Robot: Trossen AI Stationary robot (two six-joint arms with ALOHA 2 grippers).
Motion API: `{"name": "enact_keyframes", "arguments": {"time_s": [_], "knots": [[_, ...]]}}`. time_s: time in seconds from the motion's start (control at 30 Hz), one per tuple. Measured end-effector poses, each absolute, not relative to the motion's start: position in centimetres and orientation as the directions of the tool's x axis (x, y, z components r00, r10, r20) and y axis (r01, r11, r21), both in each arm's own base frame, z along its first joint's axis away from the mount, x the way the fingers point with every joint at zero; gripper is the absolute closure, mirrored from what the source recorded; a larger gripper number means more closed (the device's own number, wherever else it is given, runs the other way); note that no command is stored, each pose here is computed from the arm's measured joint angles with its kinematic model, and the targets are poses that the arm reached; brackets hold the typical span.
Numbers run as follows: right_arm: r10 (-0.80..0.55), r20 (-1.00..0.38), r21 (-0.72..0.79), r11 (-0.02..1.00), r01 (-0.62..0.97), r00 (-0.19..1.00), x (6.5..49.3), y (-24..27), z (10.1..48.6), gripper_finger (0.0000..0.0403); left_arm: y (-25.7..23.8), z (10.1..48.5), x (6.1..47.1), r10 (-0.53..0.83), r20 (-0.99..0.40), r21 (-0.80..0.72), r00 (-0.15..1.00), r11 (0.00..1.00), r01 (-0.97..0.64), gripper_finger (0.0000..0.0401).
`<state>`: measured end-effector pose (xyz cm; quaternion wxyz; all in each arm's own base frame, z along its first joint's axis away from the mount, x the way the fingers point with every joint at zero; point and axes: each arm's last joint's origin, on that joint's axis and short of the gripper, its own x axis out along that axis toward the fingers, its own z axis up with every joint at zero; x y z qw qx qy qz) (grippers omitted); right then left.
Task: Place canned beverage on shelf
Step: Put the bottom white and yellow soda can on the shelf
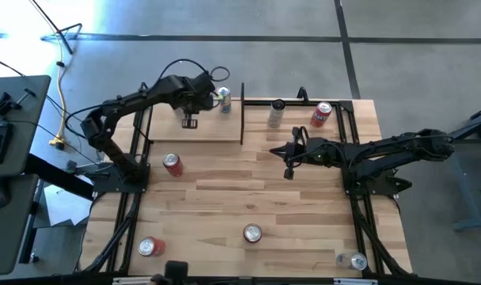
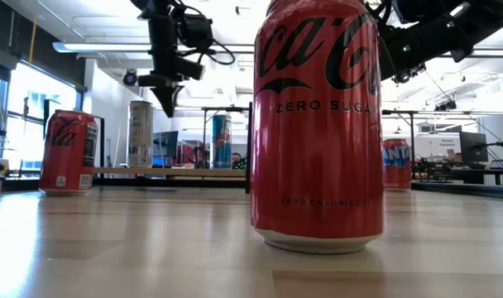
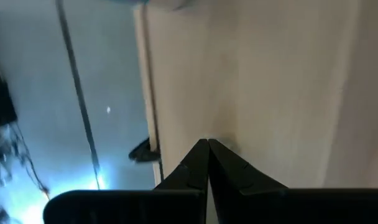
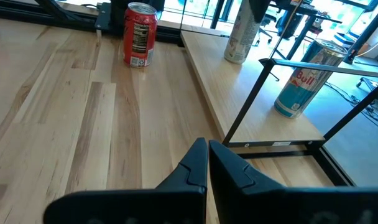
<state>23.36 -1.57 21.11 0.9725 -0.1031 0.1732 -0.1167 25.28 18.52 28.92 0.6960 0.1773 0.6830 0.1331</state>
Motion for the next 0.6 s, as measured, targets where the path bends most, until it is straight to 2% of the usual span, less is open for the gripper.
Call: {"name": "enact_keyframes", "arguments": {"time_s": [0.13, 0.23, 0.6], "knots": [[-0.263, -0.313, -0.241, 0.951, 0.192, 0.913, 23.4, -1.6, 21.1, 0.0403, 18.2, 27.8, 26.3, 0.366, -0.930, 0.368, 0.042, 0.916, 0.162, 0.0401], [-0.263, -0.313, -0.241, 0.951, 0.192, 0.913, 23.4, -1.6, 21.1, 0.0403, 18.3, 26.5, 26.9, 0.334, -0.943, 0.328, 0.005, 0.922, 0.206, 0.0401], [-0.263, -0.313, -0.241, 0.951, 0.191, 0.913, 23.4, -1.6, 21.1, 0.0403, 20.0, 23.0, 27.2, 0.267, -0.954, 0.233, -0.136, 0.946, 0.224, 0.0401]]}}
